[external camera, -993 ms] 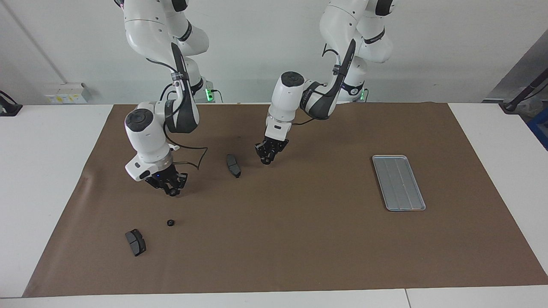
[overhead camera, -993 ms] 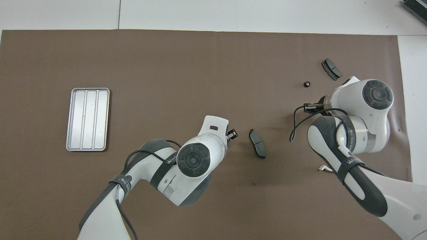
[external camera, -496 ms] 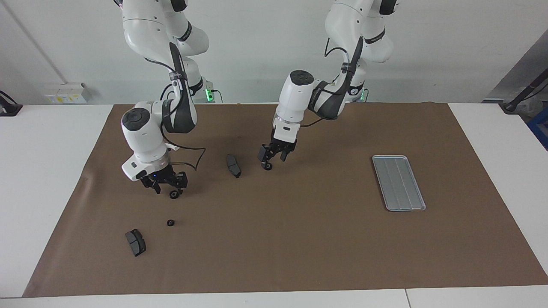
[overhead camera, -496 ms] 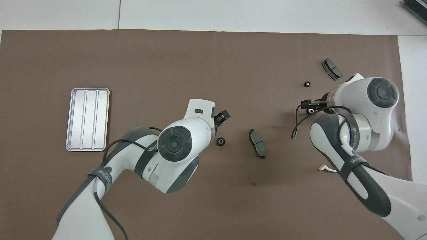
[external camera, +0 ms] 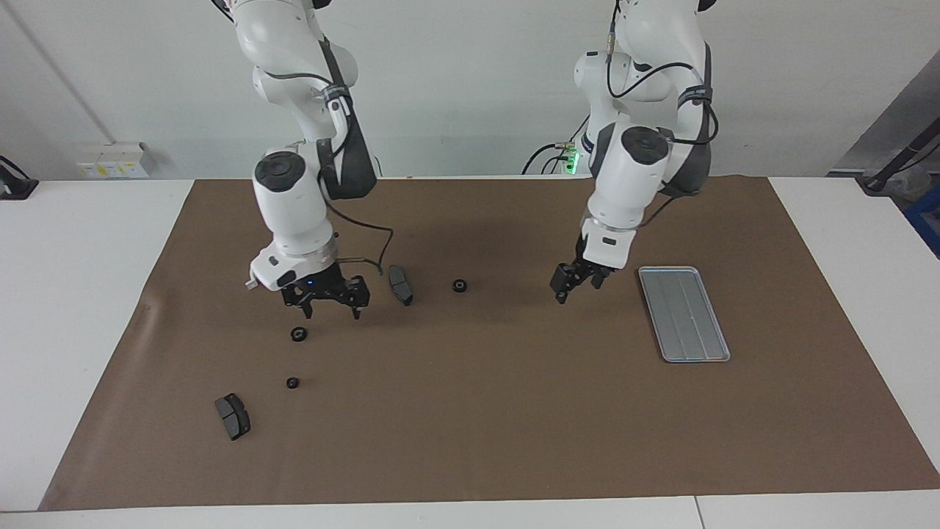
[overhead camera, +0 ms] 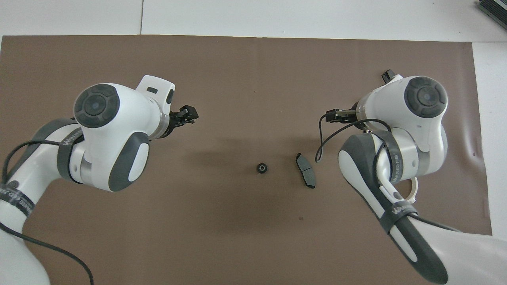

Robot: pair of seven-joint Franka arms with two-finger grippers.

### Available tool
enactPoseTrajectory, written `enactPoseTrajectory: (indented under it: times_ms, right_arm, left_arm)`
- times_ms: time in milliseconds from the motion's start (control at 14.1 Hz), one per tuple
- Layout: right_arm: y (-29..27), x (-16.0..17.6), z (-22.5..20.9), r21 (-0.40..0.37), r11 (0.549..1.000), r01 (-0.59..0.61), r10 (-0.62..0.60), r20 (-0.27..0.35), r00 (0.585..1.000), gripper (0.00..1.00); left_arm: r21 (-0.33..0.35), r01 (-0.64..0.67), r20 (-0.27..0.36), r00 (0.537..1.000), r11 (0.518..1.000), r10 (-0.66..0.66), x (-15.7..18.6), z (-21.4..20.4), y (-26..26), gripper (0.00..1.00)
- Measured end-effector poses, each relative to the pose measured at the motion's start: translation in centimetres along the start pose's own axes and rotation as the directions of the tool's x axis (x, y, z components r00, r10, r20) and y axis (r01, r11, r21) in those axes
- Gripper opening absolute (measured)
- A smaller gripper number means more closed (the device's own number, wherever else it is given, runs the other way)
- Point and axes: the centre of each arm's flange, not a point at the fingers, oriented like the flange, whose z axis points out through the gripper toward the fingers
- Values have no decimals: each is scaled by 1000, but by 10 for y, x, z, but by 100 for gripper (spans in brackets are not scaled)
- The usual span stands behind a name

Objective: Place bearing gear from tray to pile

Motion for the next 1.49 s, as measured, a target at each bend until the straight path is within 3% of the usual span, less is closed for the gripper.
enactPoseTrajectory:
  times_ms: [213, 638, 851, 1134, 1276, 1489]
  right_arm:
    - [-76, -30, -4, 16, 1000, -24, 24, 5, 1000, 100]
    - [-163, -93, 19, 11, 1000, 23, -24, 45, 999, 100]
    - [-185, -125, 48, 5, 997, 71, -72, 58, 996, 100]
    - [-189, -134, 79, -19, 996, 84, -82, 81, 993, 97]
    - [-189, -133, 87, -18, 996, 83, -82, 77, 994, 80]
    - [-190, -133, 94, -14, 996, 84, -82, 68, 994, 74]
  left_arm:
    - [29, -138, 38, 990, 990, 137, 46, -22, -64, 96]
    - [42, -239, 88, 968, 970, 235, 98, -136, -140, 98]
    - [105, -261, 99, 963, 959, 251, 91, -176, -156, 100]
    - [118, -275, 70, 961, 954, 268, 65, -224, -152, 100]
    - [118, -286, 67, 958, 951, 280, 57, -233, -146, 100]
    - [119, -290, 79, 956, 950, 282, 55, -227, -145, 100]
